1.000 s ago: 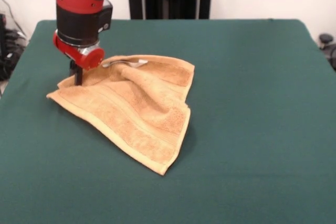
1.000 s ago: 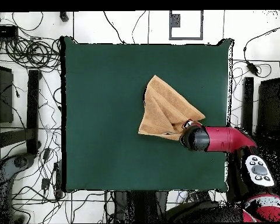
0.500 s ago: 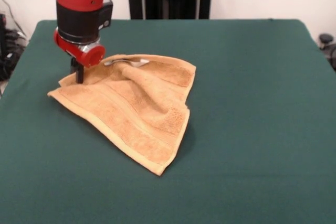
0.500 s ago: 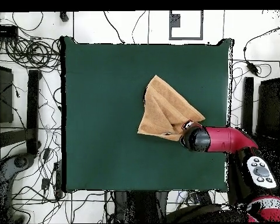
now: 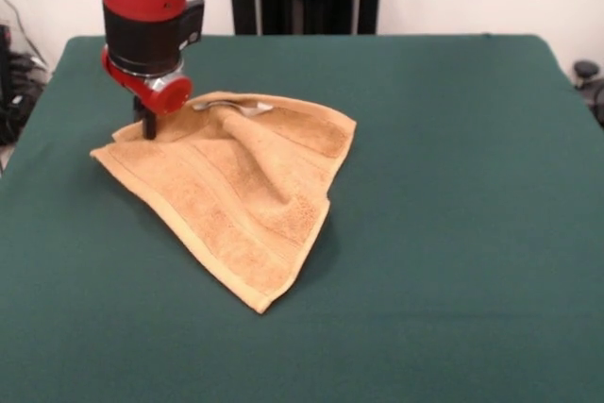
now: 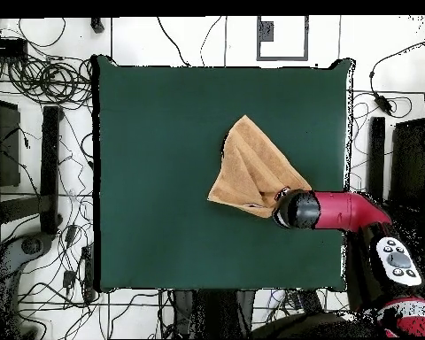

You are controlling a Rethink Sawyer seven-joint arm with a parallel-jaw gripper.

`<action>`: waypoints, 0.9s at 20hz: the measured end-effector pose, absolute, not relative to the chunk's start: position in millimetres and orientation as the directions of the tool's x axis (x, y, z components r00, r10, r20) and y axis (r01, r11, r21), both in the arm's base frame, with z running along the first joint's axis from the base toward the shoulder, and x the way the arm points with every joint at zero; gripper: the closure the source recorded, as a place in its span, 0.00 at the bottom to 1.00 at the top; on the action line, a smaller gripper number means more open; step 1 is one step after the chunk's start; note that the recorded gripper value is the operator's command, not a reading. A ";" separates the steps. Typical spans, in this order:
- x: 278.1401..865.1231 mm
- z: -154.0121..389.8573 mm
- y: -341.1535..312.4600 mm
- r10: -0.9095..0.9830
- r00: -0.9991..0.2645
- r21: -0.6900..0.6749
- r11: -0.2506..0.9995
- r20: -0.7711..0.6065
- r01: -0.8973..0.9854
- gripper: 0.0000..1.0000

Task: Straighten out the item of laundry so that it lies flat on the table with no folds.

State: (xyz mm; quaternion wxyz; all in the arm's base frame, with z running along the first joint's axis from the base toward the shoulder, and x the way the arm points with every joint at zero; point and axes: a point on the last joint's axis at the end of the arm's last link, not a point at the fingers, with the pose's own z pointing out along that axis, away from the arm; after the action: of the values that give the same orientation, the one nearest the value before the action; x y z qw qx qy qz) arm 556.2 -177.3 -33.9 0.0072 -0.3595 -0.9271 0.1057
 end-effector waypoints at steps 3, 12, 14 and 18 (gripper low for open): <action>555.1 -33.7 -177.5 0.678 -0.735 -0.210 0.714 -0.036 0.669 1.00; 559.2 -30.6 -177.4 0.669 -0.742 -0.229 0.730 0.044 0.644 1.00; 560.7 -29.6 -177.7 0.658 -0.751 -0.233 0.740 0.058 0.631 1.00; 562.3 -27.7 -179.2 0.620 -0.779 -0.233 0.774 0.089 0.589 1.00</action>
State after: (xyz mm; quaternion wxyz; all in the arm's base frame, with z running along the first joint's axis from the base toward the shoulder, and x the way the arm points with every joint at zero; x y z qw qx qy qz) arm 562.3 -179.2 -27.7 0.0806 -0.3223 -0.9382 0.0967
